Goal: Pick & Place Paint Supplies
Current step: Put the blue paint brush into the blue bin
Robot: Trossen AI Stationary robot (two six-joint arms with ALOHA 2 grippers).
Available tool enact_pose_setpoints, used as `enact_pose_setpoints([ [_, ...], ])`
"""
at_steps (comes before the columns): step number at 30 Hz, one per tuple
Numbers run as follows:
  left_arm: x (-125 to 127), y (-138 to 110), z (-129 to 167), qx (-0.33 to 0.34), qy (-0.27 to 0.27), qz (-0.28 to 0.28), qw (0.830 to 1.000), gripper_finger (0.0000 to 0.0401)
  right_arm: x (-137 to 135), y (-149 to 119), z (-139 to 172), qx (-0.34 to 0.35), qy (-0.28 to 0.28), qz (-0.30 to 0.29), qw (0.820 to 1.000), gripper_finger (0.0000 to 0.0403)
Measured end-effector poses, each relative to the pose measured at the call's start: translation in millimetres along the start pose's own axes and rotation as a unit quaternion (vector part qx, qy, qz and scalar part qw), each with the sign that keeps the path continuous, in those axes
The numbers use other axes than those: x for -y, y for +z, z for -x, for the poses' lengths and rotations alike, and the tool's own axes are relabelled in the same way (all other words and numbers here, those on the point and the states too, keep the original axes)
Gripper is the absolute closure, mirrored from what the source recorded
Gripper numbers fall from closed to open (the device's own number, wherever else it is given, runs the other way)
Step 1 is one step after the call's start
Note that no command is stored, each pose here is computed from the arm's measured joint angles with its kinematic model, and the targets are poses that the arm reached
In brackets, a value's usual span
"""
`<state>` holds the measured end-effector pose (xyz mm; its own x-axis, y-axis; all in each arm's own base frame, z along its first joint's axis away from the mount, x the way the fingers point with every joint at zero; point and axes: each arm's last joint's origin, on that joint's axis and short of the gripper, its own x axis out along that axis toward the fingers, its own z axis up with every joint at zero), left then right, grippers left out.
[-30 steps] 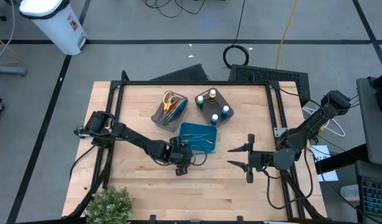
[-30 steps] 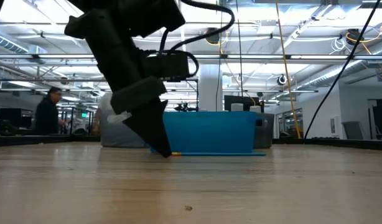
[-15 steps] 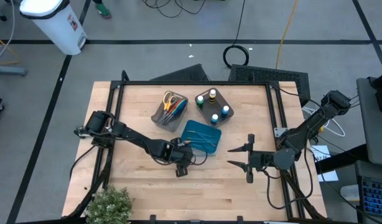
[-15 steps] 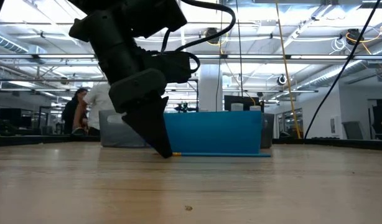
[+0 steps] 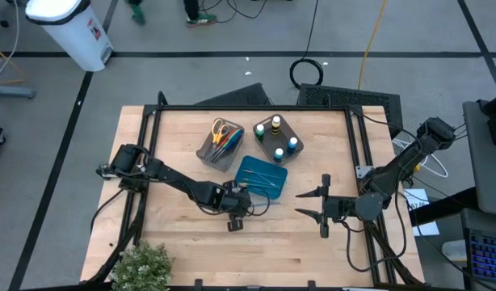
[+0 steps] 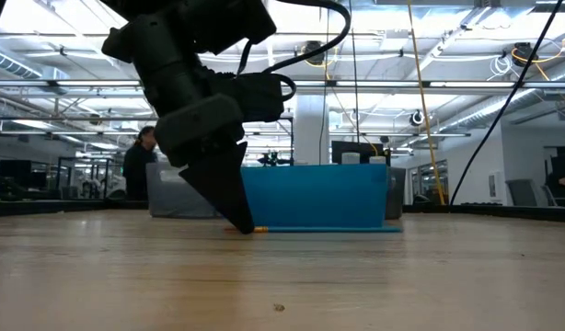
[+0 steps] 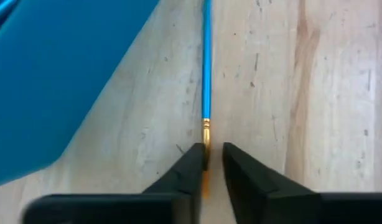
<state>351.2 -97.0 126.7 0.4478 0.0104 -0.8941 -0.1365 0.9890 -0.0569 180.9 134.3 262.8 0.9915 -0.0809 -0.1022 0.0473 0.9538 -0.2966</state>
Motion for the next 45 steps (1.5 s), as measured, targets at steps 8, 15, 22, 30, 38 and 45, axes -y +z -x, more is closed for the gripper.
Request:
enact_pose_setpoints([
  [8, 1.0, -0.6, 0.0, -0.007, -0.013, 0.01, 1.0, 0.0391, 0.0, -0.1, 0.0, 0.0, 0.0, 0.0, 1.0, 0.0232],
  [15, 1.6, -1.2, 0.1, -0.01, -0.017, 0.011, 1.0, 0.0397, 0.0, -0.1, 0.0, 0.0, 0.0, 0.0, 1.0, 0.0232],
  [22, 2.7, -0.5, 4.4, -0.003, -0.016, 0.01, 1.0, 0.0399, 0.0, -0.1, 0.0, 0.0, 0.0, 0.0, 1.0, 0.0232],
  [30, 7.3, 2.0, 19.7, 0.025, 0.001, 0.002, 1.0, 0.04, 0.1, -0.1, 0.1, 0.0, 0.0, 0.0, 1.0, 0.0232],
  [38, 15.0, 6.3, 43.5, 0.067, 0.003, -0.023, 0.997, 0.04, 0.1, 0.0, 0.1, 0.0, 0.0, 0.0, 1.0, 0.0232],
  [45, 13.6, 14.5, 69.8, 0.116, 0.01, -0.042, 0.992, 0.04, 0.1, 0.0, 0.1, 0.0, -0.001, 0.0, 1.0, 0.0232],
])
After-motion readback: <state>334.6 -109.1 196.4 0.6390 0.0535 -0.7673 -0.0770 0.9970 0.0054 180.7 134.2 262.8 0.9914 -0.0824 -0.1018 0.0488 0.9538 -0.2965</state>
